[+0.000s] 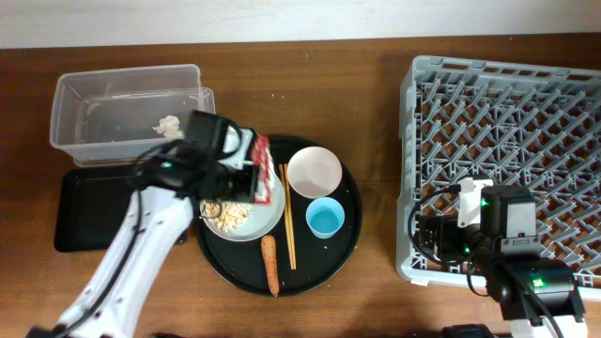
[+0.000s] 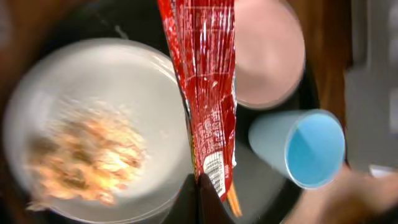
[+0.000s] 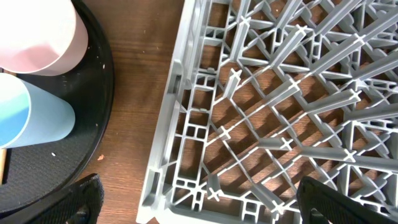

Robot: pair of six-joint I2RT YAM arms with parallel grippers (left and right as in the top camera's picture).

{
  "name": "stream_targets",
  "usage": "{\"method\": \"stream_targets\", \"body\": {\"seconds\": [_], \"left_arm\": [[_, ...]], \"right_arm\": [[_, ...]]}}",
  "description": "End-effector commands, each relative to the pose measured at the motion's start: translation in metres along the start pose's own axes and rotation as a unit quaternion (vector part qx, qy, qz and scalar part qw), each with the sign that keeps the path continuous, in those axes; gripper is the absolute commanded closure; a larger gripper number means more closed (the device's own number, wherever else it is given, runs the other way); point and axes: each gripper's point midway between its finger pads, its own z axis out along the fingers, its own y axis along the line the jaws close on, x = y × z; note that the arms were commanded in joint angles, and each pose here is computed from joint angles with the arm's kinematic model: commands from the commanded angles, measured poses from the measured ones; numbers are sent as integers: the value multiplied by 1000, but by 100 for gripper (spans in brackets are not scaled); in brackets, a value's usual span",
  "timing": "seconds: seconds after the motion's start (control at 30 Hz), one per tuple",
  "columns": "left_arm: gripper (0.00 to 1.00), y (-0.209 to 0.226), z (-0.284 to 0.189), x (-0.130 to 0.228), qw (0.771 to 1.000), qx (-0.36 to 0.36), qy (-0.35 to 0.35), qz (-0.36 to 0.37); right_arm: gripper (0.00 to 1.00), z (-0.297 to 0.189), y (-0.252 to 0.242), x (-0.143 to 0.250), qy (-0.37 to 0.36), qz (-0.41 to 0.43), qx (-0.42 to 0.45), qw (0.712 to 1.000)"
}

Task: Sort waste into correct bins and load items into the dishwasher rack
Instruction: 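Drop the red wrapper into the clear plastic bin, then grasp the blue cup with the left gripper and pass it to the right gripper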

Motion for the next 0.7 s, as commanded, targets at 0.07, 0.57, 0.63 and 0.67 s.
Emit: {"method": "stream_targets", "body": {"seconds": [0.07,0.57,0.63,0.67], "left_arm": [[100,117,-65,-101,962,-150,-221,-61],[52,-28,32,-32,995,96,-3,20],[52,-63,53,0,991,103,60,60],[52,-83,69,18,986,111,93,84]], "right_arm": [[2,-5,0,-6,-10,5,-2,1000],[2,-5,0,-6,-10,6,-2,1000],[2,-5,0,-6,-10,6,-2,1000],[2,-5,0,-6,-10,6,-2,1000]]}}
